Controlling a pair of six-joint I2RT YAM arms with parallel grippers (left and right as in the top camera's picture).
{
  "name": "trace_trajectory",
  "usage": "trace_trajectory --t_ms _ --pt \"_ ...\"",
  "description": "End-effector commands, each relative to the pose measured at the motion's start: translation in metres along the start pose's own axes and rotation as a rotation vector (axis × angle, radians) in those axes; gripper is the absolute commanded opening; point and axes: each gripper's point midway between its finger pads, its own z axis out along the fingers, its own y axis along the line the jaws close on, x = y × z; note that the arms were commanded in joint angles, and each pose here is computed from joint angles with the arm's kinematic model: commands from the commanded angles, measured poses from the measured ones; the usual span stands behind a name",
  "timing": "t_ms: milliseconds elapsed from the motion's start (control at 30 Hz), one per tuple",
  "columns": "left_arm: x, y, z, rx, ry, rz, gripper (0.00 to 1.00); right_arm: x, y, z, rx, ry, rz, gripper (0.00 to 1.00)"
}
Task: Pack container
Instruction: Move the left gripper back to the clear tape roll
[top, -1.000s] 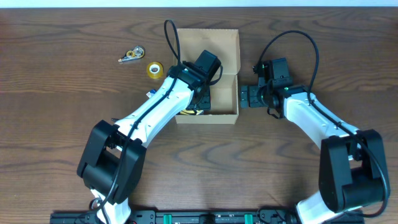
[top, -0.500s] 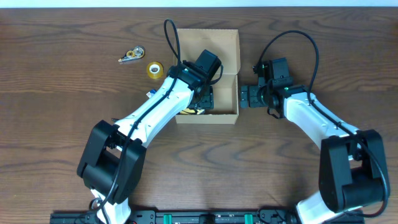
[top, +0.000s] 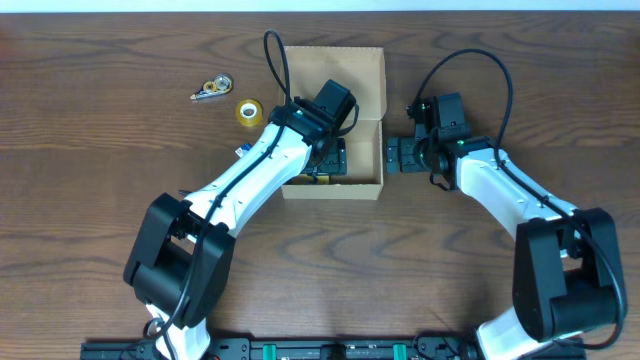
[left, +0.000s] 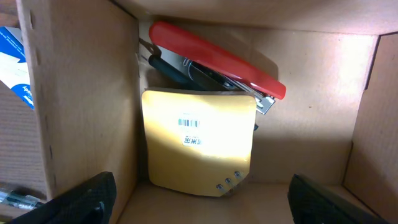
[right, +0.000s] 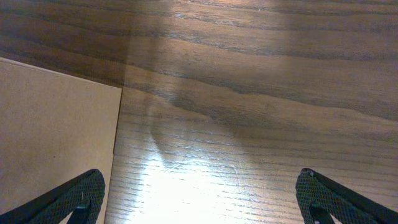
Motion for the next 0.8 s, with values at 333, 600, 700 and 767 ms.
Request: trace_trajectory --t_ms 333,600,700,767 --pt "-0.026 -0.008 -0.029 0.018 -0.071 0.072 0.89 0.003 -0.001 0.003 0.002 0.012 -0.013 0.99" --pt "-0.064 -0.011 -0.085 -0.014 -0.198 0.146 0.89 0.003 -0.001 0.003 0.003 0.012 -0.013 0.99" --pt "-0.076 -0.011 -0.108 -0.023 -0.241 0.157 0.88 0.003 -0.001 0.003 0.002 0.012 -0.013 0.99" --pt "-0.083 -0.006 -0.122 -0.044 -0.276 0.152 0.87 0.003 -0.001 0.003 0.002 0.012 -0.013 0.99"
